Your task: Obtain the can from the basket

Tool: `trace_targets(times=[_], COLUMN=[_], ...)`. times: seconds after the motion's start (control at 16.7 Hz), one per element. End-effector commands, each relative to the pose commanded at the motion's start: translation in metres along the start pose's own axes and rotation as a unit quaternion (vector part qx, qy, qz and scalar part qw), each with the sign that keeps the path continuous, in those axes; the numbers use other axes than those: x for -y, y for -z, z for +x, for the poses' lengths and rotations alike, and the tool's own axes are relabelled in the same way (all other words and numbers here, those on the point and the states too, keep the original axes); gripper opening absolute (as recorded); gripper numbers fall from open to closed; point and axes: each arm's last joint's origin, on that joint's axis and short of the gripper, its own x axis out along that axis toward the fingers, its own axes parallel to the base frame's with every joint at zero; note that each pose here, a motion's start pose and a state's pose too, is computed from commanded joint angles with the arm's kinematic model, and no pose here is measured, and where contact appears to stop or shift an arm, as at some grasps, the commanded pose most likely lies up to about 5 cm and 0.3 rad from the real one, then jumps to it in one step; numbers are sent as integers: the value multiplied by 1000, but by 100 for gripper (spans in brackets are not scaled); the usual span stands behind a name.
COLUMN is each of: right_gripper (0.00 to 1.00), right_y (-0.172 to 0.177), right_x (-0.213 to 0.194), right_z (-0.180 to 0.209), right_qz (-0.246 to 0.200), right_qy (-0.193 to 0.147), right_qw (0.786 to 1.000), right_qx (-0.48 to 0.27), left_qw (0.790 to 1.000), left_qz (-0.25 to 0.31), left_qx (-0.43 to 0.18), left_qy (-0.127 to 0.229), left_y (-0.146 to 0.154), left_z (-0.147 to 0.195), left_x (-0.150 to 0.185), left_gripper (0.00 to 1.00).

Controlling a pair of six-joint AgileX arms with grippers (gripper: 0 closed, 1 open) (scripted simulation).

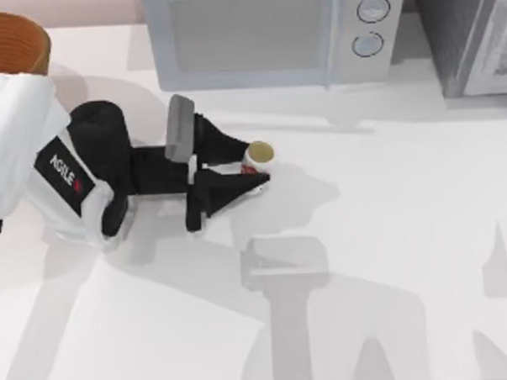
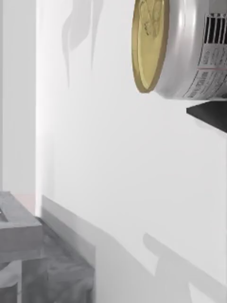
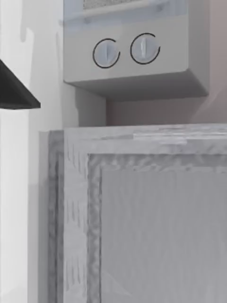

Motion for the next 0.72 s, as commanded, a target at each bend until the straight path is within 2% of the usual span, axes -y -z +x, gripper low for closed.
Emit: trace_targets(times=[0.3,0.72], right_gripper=[100,100], right_y=[0,0], right_x=[0,0], right_z=[0,0], right_qz=[0,0], right_qy=[0,0], right_qw=[1000,1000], right_qx=[0,0], left_qw=[1000,1000], left_qz=[0,0], left_qx=[0,0], left_qy=[0,0], left_y=[0,0], left_z=[0,0], left_x=[0,0], left_gripper=[0,53])
